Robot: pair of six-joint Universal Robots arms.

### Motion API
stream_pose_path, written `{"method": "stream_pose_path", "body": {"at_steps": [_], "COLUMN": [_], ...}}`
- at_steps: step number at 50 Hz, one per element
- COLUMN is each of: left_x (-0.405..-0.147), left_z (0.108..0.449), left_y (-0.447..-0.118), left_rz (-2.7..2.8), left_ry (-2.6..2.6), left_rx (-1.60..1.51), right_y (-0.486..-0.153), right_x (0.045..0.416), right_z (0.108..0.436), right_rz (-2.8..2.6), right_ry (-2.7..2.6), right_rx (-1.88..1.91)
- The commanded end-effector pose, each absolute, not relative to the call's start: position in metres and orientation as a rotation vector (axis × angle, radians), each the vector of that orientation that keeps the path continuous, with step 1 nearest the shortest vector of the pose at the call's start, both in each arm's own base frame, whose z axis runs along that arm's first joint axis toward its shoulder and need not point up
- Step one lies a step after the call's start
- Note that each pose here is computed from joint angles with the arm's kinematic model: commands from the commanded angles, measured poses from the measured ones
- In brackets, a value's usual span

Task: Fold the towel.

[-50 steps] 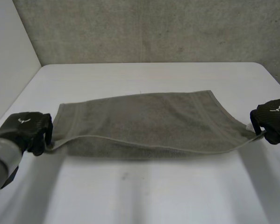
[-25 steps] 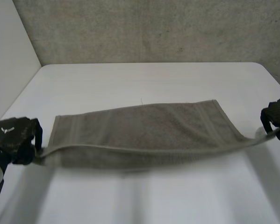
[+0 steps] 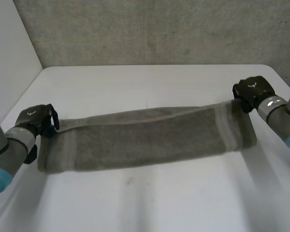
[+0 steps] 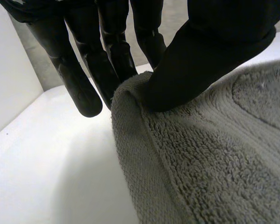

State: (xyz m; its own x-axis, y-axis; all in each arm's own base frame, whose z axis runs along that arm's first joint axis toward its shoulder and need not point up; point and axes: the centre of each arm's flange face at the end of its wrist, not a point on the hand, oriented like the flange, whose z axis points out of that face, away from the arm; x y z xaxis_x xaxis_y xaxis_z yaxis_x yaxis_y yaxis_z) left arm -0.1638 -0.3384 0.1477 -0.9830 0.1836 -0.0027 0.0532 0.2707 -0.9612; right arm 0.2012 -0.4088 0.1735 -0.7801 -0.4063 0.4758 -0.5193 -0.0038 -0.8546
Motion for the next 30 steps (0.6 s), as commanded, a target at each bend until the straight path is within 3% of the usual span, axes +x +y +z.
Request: {"method": "stream_pose_path", "body": {"at_steps": [1,17,21,30], "left_x": [-0.172,-0.192,-0.193,-0.189], "left_z": [0.144,0.133,0.138,0.186], "left_y": [-0.367,-0.389,-0.387,-0.363], "left_rz": [1.902,1.94,1.953,2.043], "left_ry": [-2.402,-2.36,-2.347,-2.257], "left_rx": [-0.2,-0.202,-0.192,-0.12], "right_y": [-0.438,-0.453,-0.452,-0.43], "right_x": [0.213,0.234,0.234,0.226], "right_z": [0.163,0.144,0.163,0.21], "right_rz": [1.983,2.022,2.059,2.112], "right_ry": [-2.052,-2.021,-1.985,-1.961], "right_rx": [0.947,0.973,0.951,0.904]}}
